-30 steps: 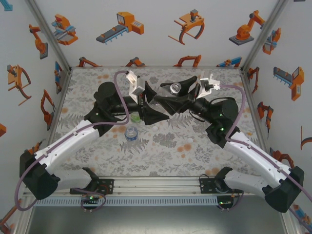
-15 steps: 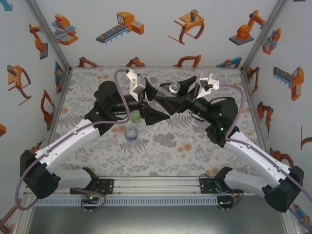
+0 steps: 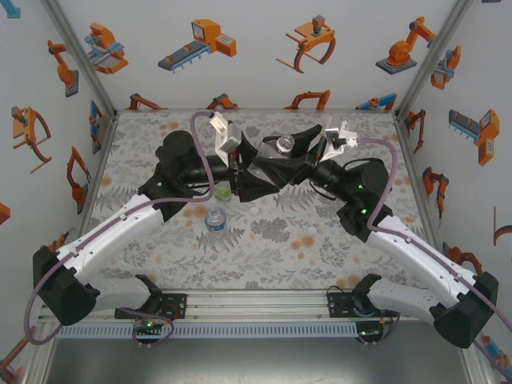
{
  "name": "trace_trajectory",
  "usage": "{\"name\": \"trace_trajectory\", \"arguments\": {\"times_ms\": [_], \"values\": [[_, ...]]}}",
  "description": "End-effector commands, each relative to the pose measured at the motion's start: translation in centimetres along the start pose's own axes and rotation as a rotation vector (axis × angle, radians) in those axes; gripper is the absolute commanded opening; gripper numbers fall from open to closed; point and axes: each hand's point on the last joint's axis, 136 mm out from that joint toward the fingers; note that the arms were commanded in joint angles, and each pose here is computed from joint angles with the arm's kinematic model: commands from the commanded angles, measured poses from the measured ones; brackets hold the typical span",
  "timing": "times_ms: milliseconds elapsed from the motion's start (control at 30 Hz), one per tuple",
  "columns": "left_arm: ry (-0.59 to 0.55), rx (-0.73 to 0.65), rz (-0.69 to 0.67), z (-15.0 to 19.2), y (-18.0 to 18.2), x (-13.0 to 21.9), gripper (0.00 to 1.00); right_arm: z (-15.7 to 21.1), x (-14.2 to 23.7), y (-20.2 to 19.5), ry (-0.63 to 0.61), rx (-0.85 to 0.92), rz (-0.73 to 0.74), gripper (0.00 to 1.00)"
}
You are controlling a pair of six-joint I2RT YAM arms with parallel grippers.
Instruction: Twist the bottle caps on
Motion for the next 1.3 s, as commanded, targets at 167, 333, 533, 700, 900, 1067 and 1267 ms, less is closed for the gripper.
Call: {"name": "trace_trajectory", "arguments": {"times_ms": [167, 333, 533, 700, 900, 1067, 1267], "values": [[-0.022, -0.021, 0.015, -1.5, -0.1, -0.5, 0.51, -0.7, -0.2, 1.0, -0.002, 0.013, -0.037, 0.04], [-0.017, -0.02, 0.013, -1.3, -0.1, -0.5, 0.41, -0.7, -0.2, 0.9, 0.003, 0.014, -0.033, 0.04], [-0.005, -0.029, -0.035, -1.1, 0.3, 0.0, 0.3, -0.6, 0.2, 0.3, 0.011, 0.027, 0.016, 0.52], [-0.005, -0.034, -0.116, -1.3, 1.5, 1.7, 0.19, -0.9, 1.1, 0.2, 0.032, 0.078, 0.063, 0.72], [0.048, -0.043, -0.175, -1.2, 2.3, 4.2, 0.03, -1.3, 2.8, 0.0, 0.091, 0.157, 0.135, 0.74], [0.122, -0.036, -0.187, -0.3, 2.7, 6.1, 0.0, 0.6, 4.9, -2.1, 0.21, 0.163, 0.289, 0.74], [0.163, -0.014, -0.192, 1.1, 3.9, 8.6, 0.0, 4.9, 8.1, -6.3, 0.386, 0.1, 0.542, 0.69]]}}
Point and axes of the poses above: each hand's point on the last joint's axis, 136 mm out from that joint toward the fingers, its own x axis back along the fingers, its own y axis along the line the jaws close on, z = x × y
